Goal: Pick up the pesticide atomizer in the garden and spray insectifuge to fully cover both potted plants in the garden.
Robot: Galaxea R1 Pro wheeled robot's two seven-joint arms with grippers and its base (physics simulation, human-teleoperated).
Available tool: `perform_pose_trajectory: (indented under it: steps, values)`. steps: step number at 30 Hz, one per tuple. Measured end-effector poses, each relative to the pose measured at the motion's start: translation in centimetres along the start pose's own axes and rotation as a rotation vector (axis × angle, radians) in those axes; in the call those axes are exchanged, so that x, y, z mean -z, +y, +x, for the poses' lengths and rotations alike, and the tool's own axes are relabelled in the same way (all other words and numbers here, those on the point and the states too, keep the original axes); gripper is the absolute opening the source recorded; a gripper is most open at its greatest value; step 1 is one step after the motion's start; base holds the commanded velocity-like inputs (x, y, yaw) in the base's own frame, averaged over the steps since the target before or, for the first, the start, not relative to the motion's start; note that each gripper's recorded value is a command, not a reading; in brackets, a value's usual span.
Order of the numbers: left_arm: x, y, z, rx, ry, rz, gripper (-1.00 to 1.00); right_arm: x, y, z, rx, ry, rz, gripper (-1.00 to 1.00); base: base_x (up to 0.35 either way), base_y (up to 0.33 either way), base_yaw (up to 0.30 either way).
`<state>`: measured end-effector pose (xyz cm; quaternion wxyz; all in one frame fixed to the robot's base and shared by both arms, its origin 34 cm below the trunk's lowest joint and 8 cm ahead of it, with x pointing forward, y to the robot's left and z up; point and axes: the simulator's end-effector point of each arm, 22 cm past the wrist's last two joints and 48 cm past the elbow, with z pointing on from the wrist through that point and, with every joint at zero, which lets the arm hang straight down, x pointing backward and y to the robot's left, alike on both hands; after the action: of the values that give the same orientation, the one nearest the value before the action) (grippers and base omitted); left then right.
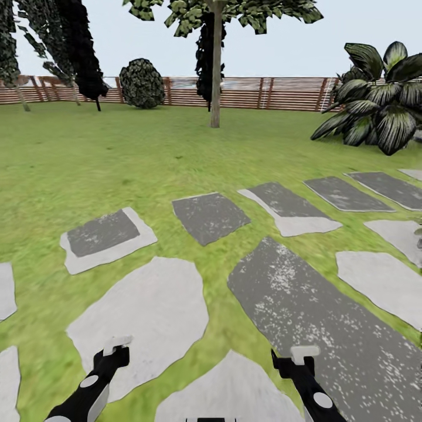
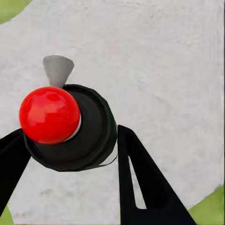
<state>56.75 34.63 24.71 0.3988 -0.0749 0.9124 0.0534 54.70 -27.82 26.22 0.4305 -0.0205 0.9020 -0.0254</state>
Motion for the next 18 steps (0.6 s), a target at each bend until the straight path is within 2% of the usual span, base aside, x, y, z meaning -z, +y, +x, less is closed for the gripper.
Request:
perform_pose_trajectory:
  steps: [6, 18]
  values:
    - [0.00, 0.00, 0.00, 0.001, 0.000, 0.000, -1.00, -0.01, 0.00, -0.02, 0.000, 0.000, 0.000, 1.00, 0.340, 0.008, -0.264]
    - [0.00, 0.01, 0.04, 0.000, 0.001, 0.000, -1.00, -0.01, 0.00, -0.01, 0.000, 0.000, 0.000, 1.00, 0.340, 0.074, -0.267]
